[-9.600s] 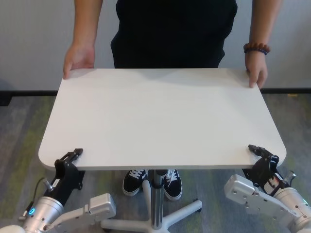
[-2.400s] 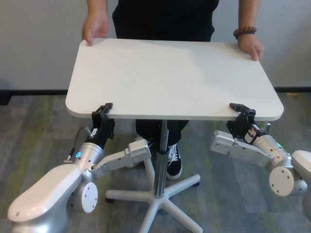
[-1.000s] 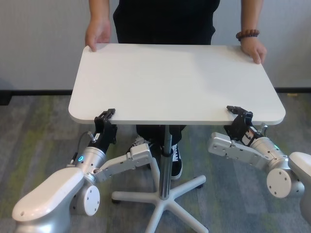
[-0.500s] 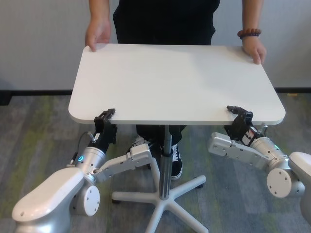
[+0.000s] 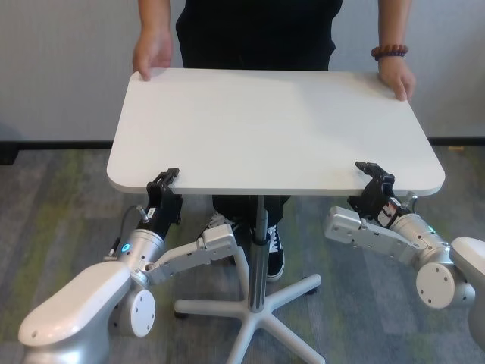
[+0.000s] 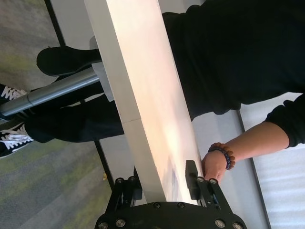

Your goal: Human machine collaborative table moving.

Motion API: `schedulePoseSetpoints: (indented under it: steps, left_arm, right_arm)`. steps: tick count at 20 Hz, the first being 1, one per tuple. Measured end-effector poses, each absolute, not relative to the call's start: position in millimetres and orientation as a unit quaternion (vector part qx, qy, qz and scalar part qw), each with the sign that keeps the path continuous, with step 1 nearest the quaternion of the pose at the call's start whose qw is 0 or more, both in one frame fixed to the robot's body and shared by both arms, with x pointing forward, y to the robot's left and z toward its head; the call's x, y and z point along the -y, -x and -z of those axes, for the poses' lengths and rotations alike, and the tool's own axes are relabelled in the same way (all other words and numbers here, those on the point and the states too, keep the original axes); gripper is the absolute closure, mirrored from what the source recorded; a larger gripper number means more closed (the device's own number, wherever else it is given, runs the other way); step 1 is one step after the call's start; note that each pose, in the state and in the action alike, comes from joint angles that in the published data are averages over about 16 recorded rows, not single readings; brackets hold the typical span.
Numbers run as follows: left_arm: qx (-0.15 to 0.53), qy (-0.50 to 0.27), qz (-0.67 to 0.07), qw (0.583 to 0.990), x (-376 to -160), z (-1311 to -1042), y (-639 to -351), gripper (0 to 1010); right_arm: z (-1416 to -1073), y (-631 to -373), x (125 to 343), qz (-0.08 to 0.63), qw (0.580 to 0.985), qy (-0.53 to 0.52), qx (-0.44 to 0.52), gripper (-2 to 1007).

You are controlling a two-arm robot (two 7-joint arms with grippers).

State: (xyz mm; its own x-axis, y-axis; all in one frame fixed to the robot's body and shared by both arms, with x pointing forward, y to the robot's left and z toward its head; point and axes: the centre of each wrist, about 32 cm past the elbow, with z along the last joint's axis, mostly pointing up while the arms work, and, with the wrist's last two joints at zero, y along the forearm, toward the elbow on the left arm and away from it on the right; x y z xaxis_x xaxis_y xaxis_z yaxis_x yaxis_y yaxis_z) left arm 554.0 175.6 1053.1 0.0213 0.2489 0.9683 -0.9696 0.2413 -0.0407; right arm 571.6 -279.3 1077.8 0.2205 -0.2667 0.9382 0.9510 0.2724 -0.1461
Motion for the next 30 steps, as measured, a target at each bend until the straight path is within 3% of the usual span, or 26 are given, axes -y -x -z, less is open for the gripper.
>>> schedulePoseSetpoints:
  steps: [9,16,23,30]
  left_arm:
    - [0.494,-0.366,-0.5,0.611,-179.7,-1055.0,-543.8,407]
    - [0.463,-0.358,-0.512,0.629,-191.1,-1062.6,-518.5,192]
    - [0.38,-0.319,-0.543,0.678,-209.7,-1081.2,-487.6,55]
    - [0.297,-0.245,-0.584,0.715,-224.3,-1106.1,-468.2,10]
  right_arm:
    - [-1077.2,-564.6,279.0,0.449,0.679,0.394,0.427,225]
    - [-1076.2,-541.6,275.3,0.449,0.701,0.374,0.41,65]
    - [-1080.8,-508.9,269.7,0.462,0.756,0.301,0.352,4]
    - [-1096.5,-492.8,262.2,0.473,0.811,0.183,0.293,0]
